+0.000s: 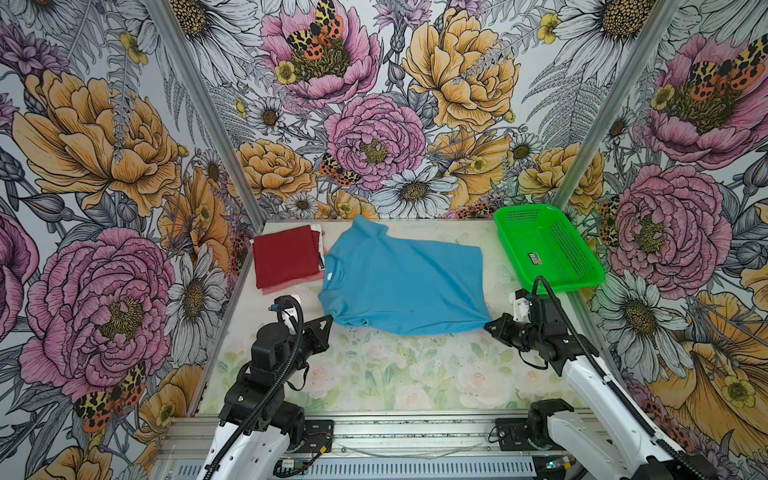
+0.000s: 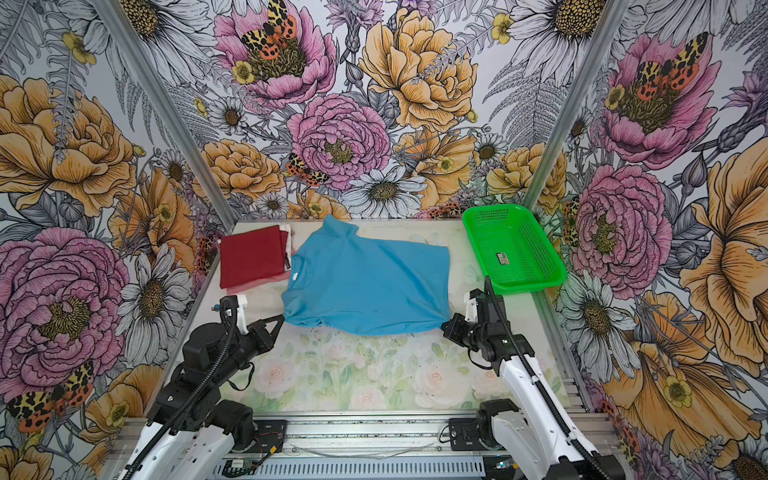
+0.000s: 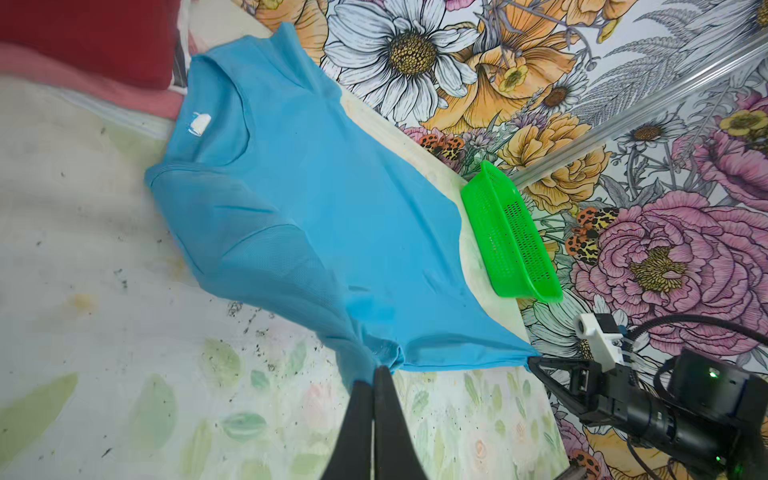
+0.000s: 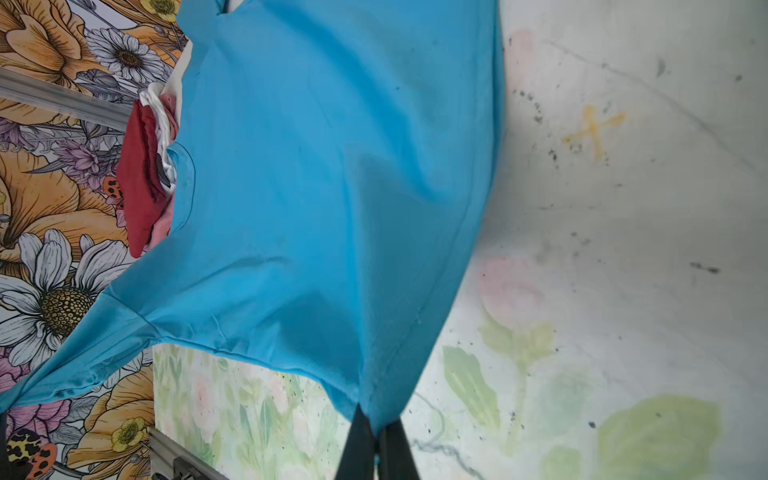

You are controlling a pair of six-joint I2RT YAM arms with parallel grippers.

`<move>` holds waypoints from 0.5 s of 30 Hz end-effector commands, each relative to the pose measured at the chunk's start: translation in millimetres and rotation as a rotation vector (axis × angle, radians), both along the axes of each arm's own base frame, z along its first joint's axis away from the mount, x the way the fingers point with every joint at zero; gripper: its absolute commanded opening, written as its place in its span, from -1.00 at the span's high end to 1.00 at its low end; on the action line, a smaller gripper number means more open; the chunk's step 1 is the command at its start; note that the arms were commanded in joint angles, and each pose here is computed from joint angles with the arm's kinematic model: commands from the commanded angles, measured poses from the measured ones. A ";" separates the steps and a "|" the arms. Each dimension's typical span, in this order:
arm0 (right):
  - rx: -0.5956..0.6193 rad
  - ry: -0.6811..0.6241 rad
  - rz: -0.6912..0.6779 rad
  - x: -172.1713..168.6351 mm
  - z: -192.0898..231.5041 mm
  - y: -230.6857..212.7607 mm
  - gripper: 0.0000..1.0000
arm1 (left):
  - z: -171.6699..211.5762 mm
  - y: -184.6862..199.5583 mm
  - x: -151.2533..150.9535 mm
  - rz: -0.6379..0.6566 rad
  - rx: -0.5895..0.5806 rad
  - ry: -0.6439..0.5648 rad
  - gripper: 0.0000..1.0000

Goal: Fold and stack the t-shirts
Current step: 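Lay the t-shirt flat toward the robot and open both grippers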

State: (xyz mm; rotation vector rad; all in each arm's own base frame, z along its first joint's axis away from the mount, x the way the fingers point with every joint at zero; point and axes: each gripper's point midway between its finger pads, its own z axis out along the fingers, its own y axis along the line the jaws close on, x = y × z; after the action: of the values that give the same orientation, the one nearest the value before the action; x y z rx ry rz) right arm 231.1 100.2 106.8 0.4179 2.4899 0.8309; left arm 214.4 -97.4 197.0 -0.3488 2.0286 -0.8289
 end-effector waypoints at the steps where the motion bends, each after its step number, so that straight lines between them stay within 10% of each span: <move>1: -0.012 -0.024 -0.097 3.1 -5.3 -8.8 1.00 | -16.6 2.8 1.9 0.056 -0.009 0.035 1.00; 15: -0.140 0.039 -0.243 -5.5 -37.5 -40.7 1.00 | -51.0 -15.6 -11.7 0.007 0.024 0.109 1.00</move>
State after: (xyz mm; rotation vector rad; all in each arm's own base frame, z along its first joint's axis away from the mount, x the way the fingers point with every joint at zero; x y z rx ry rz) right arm 220.1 74.6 71.2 0.6230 2.4848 0.6616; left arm 201.0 -116.9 146.1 -0.3588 2.1601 -0.8133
